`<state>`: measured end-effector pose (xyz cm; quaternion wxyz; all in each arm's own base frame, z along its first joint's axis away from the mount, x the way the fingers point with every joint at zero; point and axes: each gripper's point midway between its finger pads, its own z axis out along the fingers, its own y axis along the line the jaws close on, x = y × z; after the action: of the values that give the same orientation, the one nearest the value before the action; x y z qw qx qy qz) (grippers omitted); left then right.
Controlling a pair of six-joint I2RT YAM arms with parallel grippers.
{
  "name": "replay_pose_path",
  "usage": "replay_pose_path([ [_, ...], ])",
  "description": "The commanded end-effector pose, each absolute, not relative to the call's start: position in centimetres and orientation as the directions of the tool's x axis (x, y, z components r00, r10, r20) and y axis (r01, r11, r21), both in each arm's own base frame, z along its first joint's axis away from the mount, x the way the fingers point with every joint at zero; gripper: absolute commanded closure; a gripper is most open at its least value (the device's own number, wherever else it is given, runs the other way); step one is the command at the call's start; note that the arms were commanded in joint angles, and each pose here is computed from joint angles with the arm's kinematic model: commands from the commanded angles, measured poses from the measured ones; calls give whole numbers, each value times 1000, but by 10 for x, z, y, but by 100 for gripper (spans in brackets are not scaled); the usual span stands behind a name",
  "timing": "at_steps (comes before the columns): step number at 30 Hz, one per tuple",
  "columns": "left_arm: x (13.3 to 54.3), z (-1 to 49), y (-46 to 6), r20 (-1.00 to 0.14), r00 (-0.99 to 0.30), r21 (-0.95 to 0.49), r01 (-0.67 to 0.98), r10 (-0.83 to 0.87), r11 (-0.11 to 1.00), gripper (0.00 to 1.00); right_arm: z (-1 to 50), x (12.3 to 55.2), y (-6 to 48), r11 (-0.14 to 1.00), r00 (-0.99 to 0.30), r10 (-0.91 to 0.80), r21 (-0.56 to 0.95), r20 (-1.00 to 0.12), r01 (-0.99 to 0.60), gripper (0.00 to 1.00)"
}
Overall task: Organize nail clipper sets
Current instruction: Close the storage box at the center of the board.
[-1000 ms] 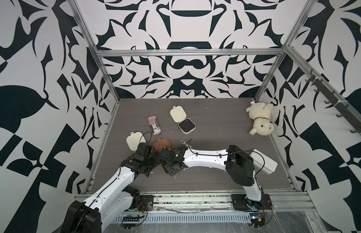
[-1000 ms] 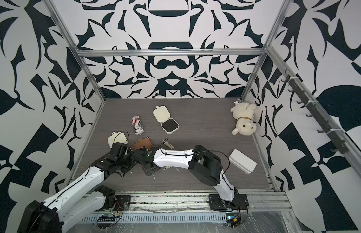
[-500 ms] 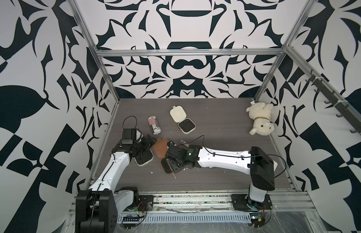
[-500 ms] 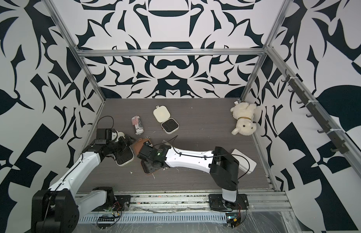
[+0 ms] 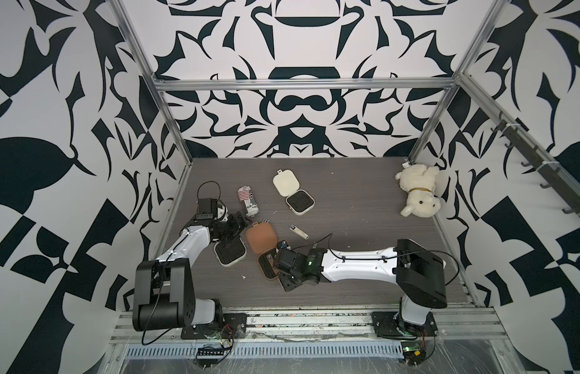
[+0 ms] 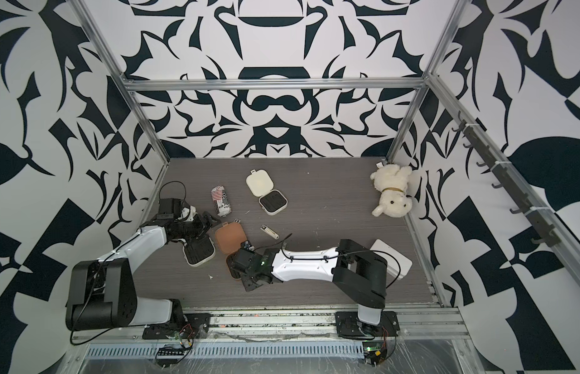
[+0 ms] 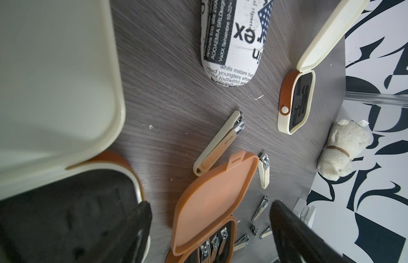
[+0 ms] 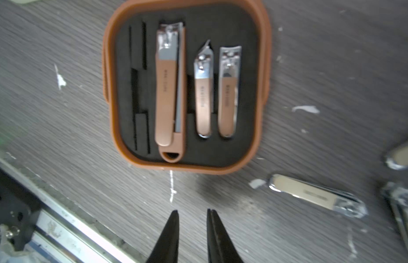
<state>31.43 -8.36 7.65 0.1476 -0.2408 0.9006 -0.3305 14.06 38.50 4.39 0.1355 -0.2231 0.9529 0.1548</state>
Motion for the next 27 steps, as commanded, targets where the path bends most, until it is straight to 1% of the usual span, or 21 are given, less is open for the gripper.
replay_pose_path([
  [1, 326, 81, -89, -123, -851, -696, -293, -511, 655, 14, 43, 142, 396, 853, -876, -341, 279, -340, -440, 76],
  [8, 331, 76, -96, -110, -865, -711, -276, -489, 647, 14, 26, 143, 395, 867, -894, -305, 292, -327, -403, 77],
  [9, 331, 74, -97, -107, -867, -710, -276, -487, 648, 18, 24, 144, 394, 870, -896, -301, 291, -325, -398, 77],
  [16, 333, 74, -109, -105, -883, -762, -224, -458, 607, 19, 17, 155, 387, 882, -919, -235, 328, -316, -339, 78],
  [20, 330, 81, -123, -136, -892, -811, -149, -431, 565, 19, 16, 161, 382, 884, -927, -212, 343, -311, -317, 78],
  [27, 322, 101, -136, -184, -895, -847, -65, -406, 527, 19, 15, 170, 371, 894, -935, -180, 346, -306, -285, 79],
])
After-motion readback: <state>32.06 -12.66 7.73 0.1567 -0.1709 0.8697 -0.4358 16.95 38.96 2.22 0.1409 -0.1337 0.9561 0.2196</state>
